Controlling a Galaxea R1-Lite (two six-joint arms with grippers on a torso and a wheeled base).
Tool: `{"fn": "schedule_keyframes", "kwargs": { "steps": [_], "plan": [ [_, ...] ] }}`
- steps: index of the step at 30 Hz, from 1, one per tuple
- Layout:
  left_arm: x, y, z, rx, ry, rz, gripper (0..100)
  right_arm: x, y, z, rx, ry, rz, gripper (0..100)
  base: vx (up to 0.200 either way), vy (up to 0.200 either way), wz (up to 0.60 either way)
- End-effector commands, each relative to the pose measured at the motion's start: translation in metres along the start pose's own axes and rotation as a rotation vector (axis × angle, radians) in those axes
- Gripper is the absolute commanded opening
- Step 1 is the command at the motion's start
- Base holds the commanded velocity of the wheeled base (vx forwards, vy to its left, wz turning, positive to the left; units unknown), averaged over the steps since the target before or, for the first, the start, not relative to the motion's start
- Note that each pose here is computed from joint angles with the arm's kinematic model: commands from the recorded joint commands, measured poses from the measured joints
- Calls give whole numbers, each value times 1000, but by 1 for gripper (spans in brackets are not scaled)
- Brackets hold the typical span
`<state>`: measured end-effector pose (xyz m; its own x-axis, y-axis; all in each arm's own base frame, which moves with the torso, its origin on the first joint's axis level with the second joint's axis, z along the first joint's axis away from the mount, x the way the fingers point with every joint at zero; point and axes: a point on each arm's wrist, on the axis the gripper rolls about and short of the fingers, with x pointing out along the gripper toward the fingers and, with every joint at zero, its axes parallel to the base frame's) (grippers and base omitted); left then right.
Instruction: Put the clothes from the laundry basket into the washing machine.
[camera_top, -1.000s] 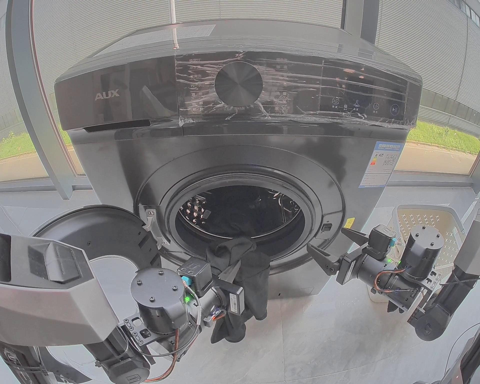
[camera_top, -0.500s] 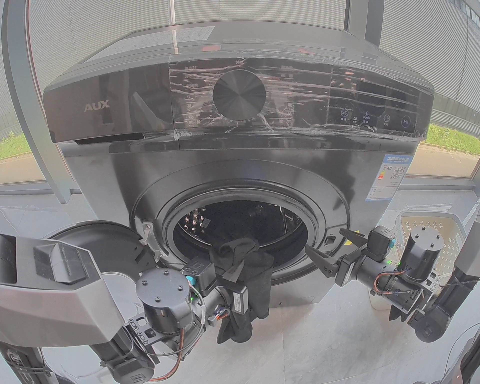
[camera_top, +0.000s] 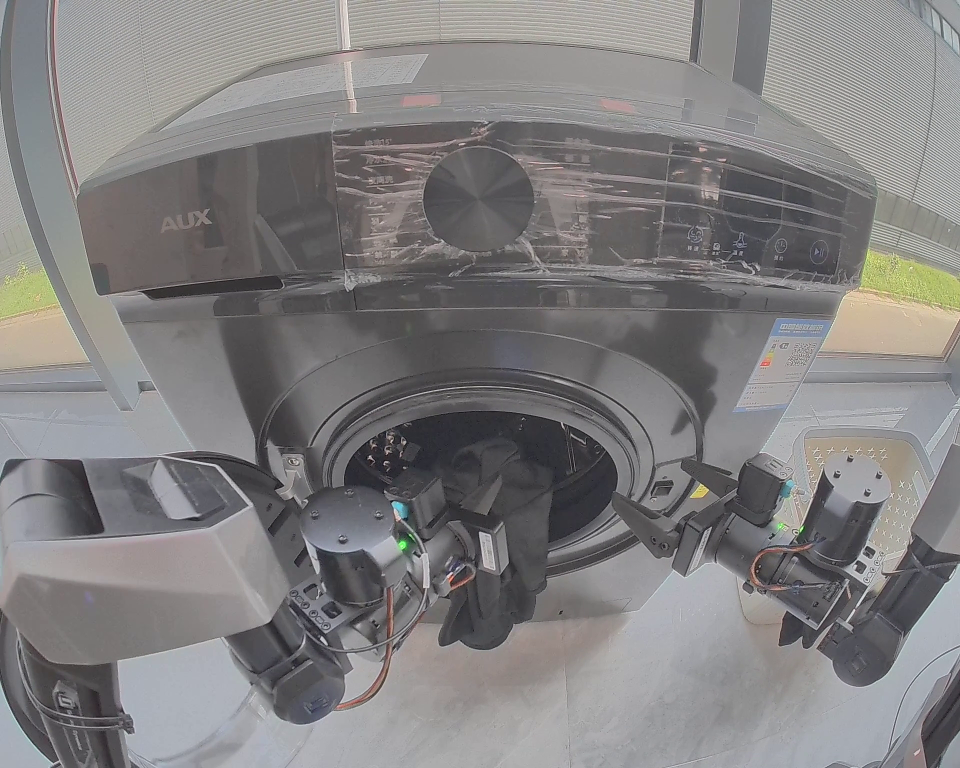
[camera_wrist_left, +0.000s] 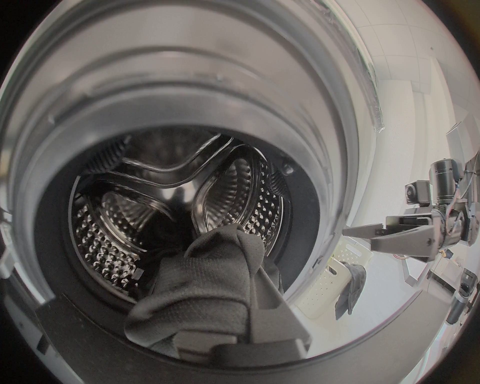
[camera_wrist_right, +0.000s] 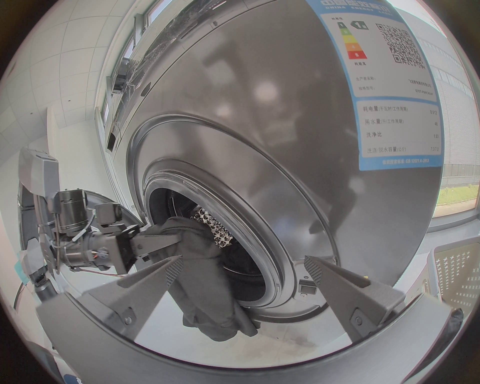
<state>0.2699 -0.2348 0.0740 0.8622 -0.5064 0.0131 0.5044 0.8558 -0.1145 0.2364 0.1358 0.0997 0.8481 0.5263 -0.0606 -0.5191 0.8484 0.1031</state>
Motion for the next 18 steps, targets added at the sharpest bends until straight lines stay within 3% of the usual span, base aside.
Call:
{"fn": "schedule_keyframes", "kwargs": {
  "steps": [1, 9, 18],
  "plan": [
    [42, 12, -26, -11, -17, -26, 0, -2, 0, 2, 0, -7, 1, 100, 0, 0, 0],
    [78, 11, -68, -39, -8, -15, 0, -2, 0, 1, 0, -2, 2, 100, 0, 0, 0],
    [129, 12, -72, -47, -35, 31, 0, -1, 0, 1, 0, -1, 2, 100, 0, 0, 0]
  ]
}}
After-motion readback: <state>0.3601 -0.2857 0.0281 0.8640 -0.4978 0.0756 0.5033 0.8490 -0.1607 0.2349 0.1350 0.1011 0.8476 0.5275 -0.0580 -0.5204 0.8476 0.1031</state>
